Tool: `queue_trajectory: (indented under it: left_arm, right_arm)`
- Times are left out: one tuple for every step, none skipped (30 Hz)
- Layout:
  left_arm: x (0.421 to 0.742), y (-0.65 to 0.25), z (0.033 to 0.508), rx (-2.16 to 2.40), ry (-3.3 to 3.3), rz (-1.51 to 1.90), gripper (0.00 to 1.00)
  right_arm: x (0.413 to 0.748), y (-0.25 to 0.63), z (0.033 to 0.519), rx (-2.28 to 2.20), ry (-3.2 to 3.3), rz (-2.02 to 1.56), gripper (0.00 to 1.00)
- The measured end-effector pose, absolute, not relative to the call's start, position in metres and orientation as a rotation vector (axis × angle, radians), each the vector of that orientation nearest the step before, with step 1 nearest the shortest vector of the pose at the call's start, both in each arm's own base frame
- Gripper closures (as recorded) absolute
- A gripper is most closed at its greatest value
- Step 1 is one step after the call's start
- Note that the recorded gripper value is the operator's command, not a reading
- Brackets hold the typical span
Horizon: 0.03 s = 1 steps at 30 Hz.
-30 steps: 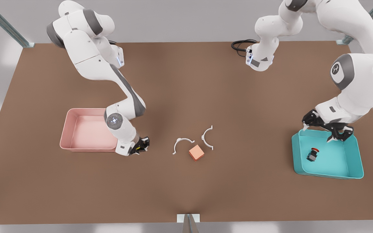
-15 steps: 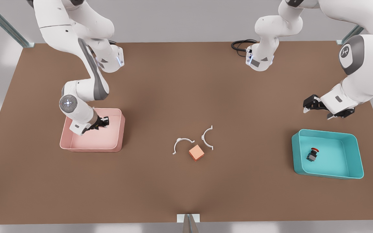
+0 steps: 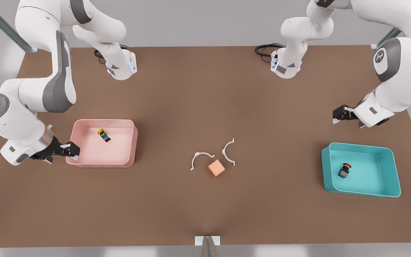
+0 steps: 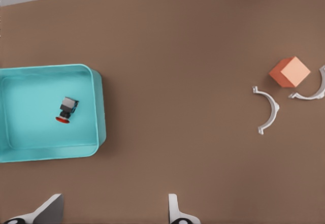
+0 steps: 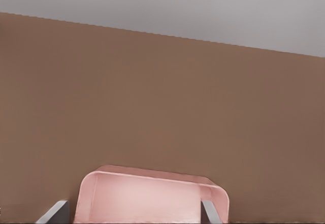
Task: Place the red button in the blue storage box with the left arm, and place the yellow button in the pink storage box with the right arm
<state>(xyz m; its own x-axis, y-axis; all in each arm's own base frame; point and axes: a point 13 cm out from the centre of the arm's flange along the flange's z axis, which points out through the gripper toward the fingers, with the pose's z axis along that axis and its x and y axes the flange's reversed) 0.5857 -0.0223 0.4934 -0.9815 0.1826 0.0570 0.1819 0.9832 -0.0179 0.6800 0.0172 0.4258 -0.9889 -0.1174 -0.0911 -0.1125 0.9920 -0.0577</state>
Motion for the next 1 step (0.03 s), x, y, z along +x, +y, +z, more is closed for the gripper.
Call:
queue_trajectory:
  left_arm:
    - [0.5861,-0.0222,0.4931,-0.275,-3.07,0.019,0.0]
  right_arm:
    - [0.6742,0.0141,0.4206,-0.163,3.072,-0.084,0.0]
